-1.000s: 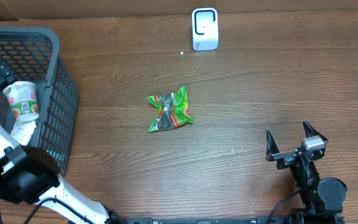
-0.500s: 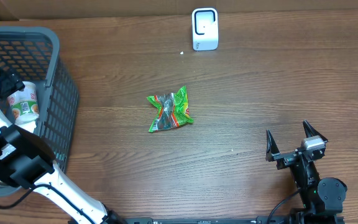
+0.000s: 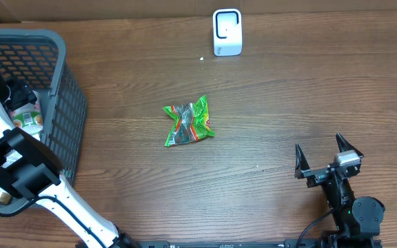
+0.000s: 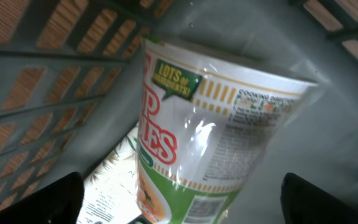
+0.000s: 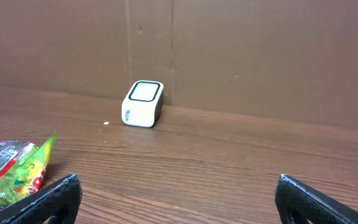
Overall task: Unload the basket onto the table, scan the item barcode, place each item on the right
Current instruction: 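Reach the left gripper into the basket and grasp the cup noodle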
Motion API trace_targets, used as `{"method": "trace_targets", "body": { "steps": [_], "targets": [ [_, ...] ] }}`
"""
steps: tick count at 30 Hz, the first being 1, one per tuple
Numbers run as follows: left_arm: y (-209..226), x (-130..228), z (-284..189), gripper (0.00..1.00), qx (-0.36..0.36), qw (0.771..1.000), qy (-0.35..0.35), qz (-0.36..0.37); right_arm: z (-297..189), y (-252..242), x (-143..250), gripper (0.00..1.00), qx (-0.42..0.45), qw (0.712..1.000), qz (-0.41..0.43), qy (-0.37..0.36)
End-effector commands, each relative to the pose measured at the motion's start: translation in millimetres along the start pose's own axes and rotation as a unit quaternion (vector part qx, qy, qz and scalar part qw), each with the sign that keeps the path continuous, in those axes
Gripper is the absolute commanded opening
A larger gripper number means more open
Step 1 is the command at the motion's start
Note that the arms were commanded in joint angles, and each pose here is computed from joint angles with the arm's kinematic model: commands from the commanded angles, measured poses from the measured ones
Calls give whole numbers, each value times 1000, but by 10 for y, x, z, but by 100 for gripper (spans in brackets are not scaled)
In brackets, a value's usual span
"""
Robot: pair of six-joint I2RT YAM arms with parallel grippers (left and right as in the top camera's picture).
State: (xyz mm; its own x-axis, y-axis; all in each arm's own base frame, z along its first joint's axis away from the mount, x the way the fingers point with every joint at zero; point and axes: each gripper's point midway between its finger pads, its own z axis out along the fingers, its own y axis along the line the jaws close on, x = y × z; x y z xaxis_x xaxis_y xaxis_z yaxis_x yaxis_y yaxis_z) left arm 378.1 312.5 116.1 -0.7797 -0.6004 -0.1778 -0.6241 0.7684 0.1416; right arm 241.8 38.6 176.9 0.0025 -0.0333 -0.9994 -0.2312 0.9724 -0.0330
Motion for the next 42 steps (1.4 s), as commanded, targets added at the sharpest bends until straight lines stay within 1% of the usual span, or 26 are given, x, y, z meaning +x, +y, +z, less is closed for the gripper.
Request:
{"method": "trace_targets", "body": {
  "steps": [1, 6, 8, 11, 14, 16, 19, 23, 24, 25, 27, 30, 32, 33, 35, 38, 39, 41, 42],
  "targets": [
    [-104, 82, 508, 87, -8, 999, 48, 22, 2, -14, 18, 100, 5, 1000, 3, -2],
    [-116, 145, 542, 80, -8, 998, 62, 0, 2, -14, 18, 100, 5, 1000, 3, -2],
    [-206, 209, 525, 82, 18, 997, 76, -10, 2, -14, 18, 100, 5, 1000, 3, -2],
    [-330, 310, 488, 79, 55, 994, 98, -11, 2, -14, 18, 100, 5, 1000, 3, -2],
    [-391, 341, 342, 80, 79, 991, 106, -18, 2, -14, 17, 100, 5, 1000, 2, -2],
    [-418, 274, 158, 82, 95, 991, 92, -21, 2, -14, 18, 100, 5, 1000, 3, -2],
    [-438, 107, -283, 89, 122, 991, 43, -28, 2, -14, 18, 100, 5, 1000, 3, -2],
    [-354, -18, -1092, 94, 131, 990, -46, -32, 2, -14, 18, 100, 5, 1000, 3, -2],
    [-350, -54, -1415, 99, 142, 985, -89, -30, 2, -14, 18, 100, 5, 1000, 3, -2],
    [-357, -38, -1622, 100, 150, 982, -112, -28, 2, -14, 18, 100, 5, 1000, 3, -2],
    [-382, 49, -2035, 100, 171, 973, -153, -22, 2, -14, 18, 100, 5, 1000, 3, -2],
    [-330, 273, -2576, 100, 178, 962, -205, -17, 2, -14, 17, 100, 5, 1000, 2, -2],
    [-299, 438, -2751, 100, 177, 960, -215, -16, 2, -14, 18, 100, 5, 1000, 3, -2],
    [-252, 590, -2824, 100, 169, 962, -214, -18, 2, -14, 18, 100, 5, 1000, 3, -2],
    [-169, 849, -2836, 100, 151, 968, -200, -23, 2, -14, 18, 100, 5, 1000, 3, -2],
    [-19, 1279, -2702, 100, 122, 978, -159, -56, 2, -14, 18, 100, 5, 1000, 3, -2],
    [23, 1449, -2644, 100, 119, 979, -155, -63, 2, -14, 18, 100, 5, 1000, 3, -2],
    [62, 1565, -2643, 100, 121, 974, -174, -76, 2, -14, 18, 100, 5, 1000, 3, -2],
    [88, 1607, -2677, 100, 123, 969, -197, -86, 2, -14, 18, 100, 5, 1000, 3, -2]
  ]
}}
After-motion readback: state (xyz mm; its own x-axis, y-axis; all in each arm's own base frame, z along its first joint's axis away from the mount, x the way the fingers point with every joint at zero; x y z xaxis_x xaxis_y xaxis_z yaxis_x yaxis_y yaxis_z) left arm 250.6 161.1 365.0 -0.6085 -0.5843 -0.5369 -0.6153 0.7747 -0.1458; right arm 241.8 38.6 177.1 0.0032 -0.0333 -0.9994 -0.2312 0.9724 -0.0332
